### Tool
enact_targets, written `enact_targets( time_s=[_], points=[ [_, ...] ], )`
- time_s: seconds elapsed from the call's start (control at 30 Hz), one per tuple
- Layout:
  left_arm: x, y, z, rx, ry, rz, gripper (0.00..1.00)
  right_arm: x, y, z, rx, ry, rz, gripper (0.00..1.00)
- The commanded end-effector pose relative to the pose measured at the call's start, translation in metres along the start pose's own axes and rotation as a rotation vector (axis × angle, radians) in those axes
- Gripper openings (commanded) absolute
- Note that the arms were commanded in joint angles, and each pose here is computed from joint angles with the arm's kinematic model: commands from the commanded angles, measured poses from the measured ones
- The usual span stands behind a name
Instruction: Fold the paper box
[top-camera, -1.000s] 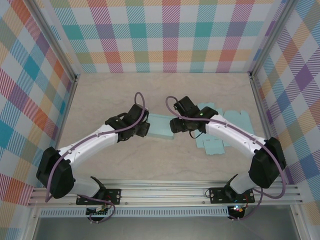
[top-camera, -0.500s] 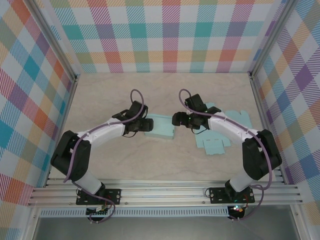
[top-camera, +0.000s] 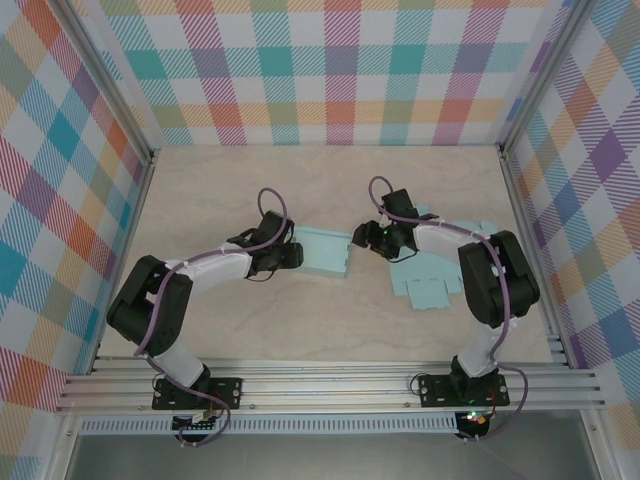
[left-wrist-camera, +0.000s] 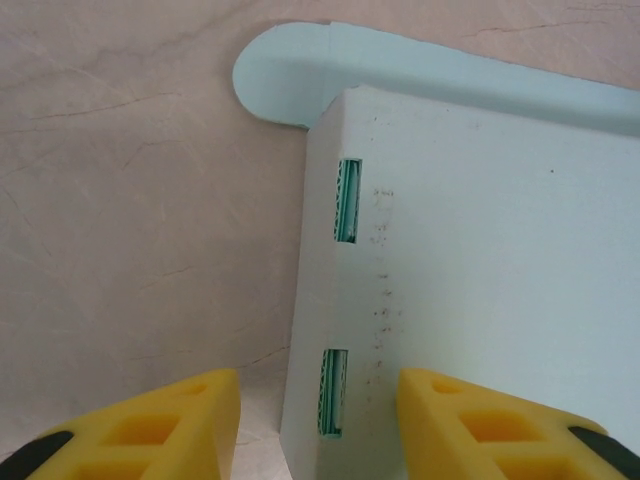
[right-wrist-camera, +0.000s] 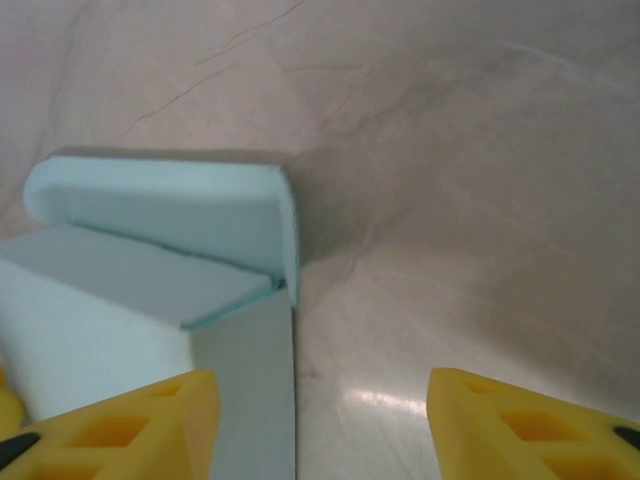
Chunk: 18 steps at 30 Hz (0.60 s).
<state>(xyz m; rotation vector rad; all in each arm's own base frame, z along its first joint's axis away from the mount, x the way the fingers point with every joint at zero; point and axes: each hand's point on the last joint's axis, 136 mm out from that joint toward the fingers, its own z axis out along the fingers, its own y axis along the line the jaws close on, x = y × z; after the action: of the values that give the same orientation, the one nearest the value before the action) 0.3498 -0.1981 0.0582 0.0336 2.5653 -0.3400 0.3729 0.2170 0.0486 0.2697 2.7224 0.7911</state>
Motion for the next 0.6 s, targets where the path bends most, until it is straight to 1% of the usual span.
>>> enact_targets(
  time_s=[0.0,0.13,0.27,0.33,0.4,0.57],
  points=[
    [0.005,0.01,-0.003,-0.018,0.007,-0.018,0.45,-0.022,0.015,0.003,-0.052,-0.028,-0.019,0.53],
    [0.005,0.01,-0.002,-0.021,0.011,-0.014,0.45,-0.032,0.023,0.013,-0.087,-0.009,-0.03,0.5],
    [0.006,0.01,-0.001,-0.022,0.015,-0.016,0.44,-0.035,0.029,0.021,-0.113,0.018,-0.023,0.42],
    [0.006,0.011,-0.001,-0.022,0.013,-0.018,0.44,-0.034,0.029,0.024,-0.117,0.027,-0.017,0.4],
    [0.005,0.01,-0.001,-0.021,0.012,-0.02,0.44,-0.032,0.028,0.027,-0.117,0.039,-0.009,0.36],
    [0.006,0.011,-0.002,-0.02,0.013,-0.02,0.44,-0.027,0.021,0.033,-0.105,0.061,0.01,0.35]
  ],
)
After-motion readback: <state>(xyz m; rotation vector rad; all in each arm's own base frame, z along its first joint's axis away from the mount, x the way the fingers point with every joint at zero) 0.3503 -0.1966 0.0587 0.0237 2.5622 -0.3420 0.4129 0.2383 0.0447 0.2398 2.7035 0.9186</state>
